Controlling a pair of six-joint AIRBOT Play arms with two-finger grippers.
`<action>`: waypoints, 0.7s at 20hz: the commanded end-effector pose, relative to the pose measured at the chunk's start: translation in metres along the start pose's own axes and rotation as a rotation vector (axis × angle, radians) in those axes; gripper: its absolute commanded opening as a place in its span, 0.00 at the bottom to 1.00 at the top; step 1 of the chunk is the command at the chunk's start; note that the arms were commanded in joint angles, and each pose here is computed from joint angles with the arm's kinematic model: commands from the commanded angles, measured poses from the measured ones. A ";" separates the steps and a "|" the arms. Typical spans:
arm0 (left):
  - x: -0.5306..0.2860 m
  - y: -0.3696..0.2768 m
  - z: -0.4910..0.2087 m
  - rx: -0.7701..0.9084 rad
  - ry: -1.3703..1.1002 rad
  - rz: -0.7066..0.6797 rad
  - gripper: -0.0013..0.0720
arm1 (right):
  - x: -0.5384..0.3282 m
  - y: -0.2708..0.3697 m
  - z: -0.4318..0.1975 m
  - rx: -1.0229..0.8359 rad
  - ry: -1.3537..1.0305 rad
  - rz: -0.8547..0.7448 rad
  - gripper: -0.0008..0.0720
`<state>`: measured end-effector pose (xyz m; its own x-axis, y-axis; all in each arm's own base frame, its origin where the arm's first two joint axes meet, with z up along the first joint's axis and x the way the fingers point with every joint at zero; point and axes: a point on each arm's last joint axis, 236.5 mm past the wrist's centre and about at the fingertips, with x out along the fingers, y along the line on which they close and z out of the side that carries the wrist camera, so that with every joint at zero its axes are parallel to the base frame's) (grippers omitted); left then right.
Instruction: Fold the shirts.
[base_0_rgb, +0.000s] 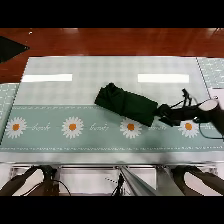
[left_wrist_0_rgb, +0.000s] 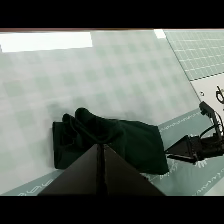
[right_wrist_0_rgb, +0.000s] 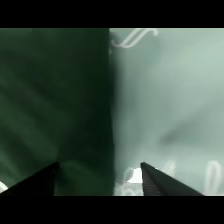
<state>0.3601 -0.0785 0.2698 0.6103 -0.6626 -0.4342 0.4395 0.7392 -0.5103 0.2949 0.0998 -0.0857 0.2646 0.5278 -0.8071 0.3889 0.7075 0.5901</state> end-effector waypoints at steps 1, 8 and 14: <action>0.000 0.001 -0.001 0.000 0.002 0.005 0.04 | 0.031 0.011 0.006 0.105 -0.111 0.068 0.83; 0.001 0.002 0.000 -0.002 0.003 0.005 0.04 | -0.008 0.089 0.044 -0.098 -0.233 0.264 0.05; 0.016 0.010 -0.002 -0.031 -0.020 0.008 0.04 | -0.188 0.103 0.083 -0.207 -0.423 0.121 0.05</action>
<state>0.3671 -0.0795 0.2625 0.6188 -0.6567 -0.4312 0.4246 0.7414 -0.5197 0.3823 0.0851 0.0764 0.6373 0.5247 -0.5644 0.0992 0.6705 0.7353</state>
